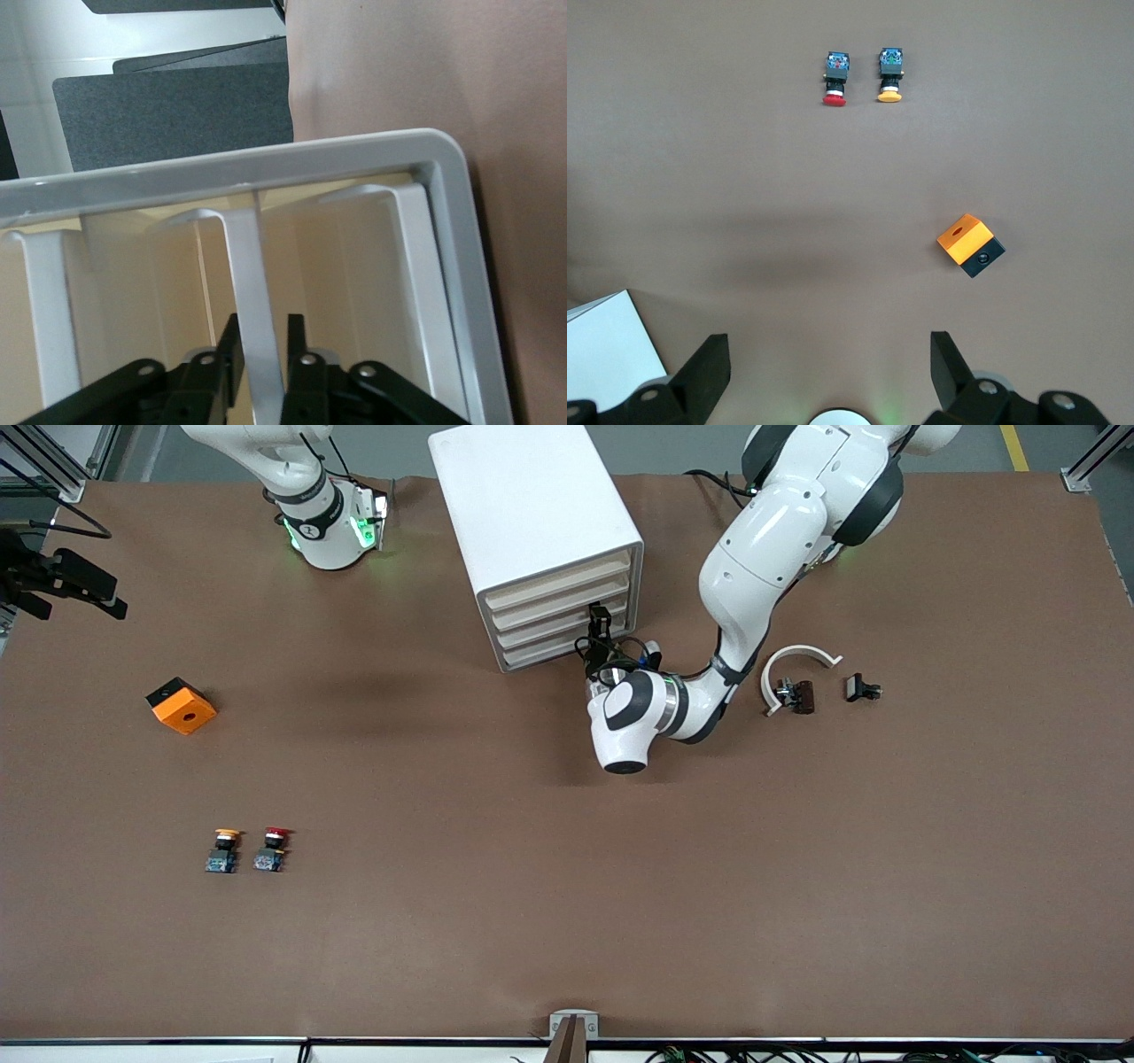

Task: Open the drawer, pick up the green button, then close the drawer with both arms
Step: 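Pull the drawer open with the left gripper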

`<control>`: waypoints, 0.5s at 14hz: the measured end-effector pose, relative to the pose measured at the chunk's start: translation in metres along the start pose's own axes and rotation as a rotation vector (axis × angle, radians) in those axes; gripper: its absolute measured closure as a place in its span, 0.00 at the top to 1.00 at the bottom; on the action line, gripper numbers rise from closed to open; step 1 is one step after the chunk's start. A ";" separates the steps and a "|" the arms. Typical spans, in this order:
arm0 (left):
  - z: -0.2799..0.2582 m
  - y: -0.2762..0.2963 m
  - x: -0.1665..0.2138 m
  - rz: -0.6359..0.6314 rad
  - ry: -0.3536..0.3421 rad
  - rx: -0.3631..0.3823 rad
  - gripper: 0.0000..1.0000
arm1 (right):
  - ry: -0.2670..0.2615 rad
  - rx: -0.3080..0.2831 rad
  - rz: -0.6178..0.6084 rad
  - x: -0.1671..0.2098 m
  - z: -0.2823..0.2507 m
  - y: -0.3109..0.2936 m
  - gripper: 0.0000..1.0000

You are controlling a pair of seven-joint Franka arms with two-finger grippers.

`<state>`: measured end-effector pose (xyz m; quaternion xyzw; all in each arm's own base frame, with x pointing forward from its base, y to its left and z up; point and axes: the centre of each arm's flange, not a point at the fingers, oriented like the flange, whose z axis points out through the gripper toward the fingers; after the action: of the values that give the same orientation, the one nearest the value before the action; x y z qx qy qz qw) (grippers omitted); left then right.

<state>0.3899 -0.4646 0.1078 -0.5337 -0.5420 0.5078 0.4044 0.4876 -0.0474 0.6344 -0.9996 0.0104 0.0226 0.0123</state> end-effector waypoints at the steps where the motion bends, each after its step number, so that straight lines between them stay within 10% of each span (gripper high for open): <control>1: 0.000 0.000 0.001 -0.001 -0.001 0.001 0.13 | 0.000 0.000 0.000 0.000 0.000 0.000 1.00; 7: -0.008 0.002 0.008 -0.022 -0.016 0.005 0.09 | 0.038 -0.002 0.000 0.000 -0.014 0.000 1.00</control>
<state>0.3971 -0.4564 0.1063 -0.5227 -0.5496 0.5090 0.4070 0.4882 -0.0481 0.6484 -0.9999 0.0108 0.0038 0.0110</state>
